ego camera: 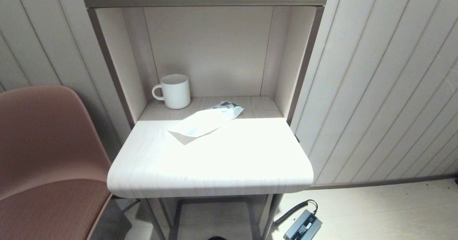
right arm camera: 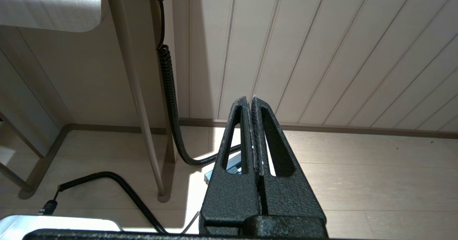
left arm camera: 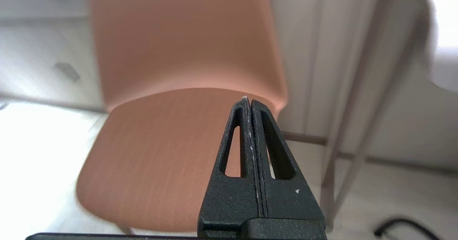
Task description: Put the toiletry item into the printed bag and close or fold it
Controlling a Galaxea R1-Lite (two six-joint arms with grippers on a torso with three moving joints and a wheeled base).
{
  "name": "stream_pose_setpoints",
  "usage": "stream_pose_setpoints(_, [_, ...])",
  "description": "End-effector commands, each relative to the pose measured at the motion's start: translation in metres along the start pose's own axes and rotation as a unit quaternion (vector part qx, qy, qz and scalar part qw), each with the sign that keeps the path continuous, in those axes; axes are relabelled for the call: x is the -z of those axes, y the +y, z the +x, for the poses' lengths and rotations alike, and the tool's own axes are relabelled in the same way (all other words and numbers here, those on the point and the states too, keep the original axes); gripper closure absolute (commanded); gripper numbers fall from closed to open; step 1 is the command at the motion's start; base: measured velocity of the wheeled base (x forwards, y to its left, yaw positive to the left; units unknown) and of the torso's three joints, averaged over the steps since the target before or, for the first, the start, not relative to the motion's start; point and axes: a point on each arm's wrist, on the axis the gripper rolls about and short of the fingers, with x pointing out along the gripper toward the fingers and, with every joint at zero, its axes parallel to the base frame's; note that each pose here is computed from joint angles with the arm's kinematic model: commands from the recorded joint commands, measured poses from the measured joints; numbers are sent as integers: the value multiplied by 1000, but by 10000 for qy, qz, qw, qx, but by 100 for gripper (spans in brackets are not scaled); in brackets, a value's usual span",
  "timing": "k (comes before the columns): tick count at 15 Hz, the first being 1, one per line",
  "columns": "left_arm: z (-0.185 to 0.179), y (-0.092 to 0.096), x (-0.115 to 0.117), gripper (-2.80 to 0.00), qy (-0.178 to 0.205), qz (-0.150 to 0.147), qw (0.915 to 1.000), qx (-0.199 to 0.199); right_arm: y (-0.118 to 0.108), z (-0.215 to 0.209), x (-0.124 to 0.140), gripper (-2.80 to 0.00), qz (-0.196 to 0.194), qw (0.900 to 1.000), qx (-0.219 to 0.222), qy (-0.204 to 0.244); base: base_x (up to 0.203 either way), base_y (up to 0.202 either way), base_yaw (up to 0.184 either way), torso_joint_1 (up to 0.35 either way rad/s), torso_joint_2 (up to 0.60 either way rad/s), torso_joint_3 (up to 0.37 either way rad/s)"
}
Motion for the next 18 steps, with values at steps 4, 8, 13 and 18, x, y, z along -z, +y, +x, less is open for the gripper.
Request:
stream_pose_setpoints(4, [0, -6, 0, 0, -63, 326, 9924, 1182, 1, 2, 7, 0, -23, 9998, -127, 128, 0, 0, 0, 0, 0, 0])
stream_pose_setpoints(8, [0, -5, -1, 0, -124, 455, 9942, 968, 1, 2, 9, 0, 4, 9998, -141, 166, 0, 0, 0, 0, 0, 0])
stream_pose_setpoints(13, [0, -3, 0, 0, -57, 423, 9977, 521, 1, 2, 9, 0, 38, 9998, -140, 167, 0, 0, 0, 0, 0, 0])
stream_pose_setpoints(18, [-27, 3, 13, 0, -369, 739, 9949, 584, 1, 3, 10, 0, 43, 9997, -141, 174, 0, 0, 0, 0, 0, 0])
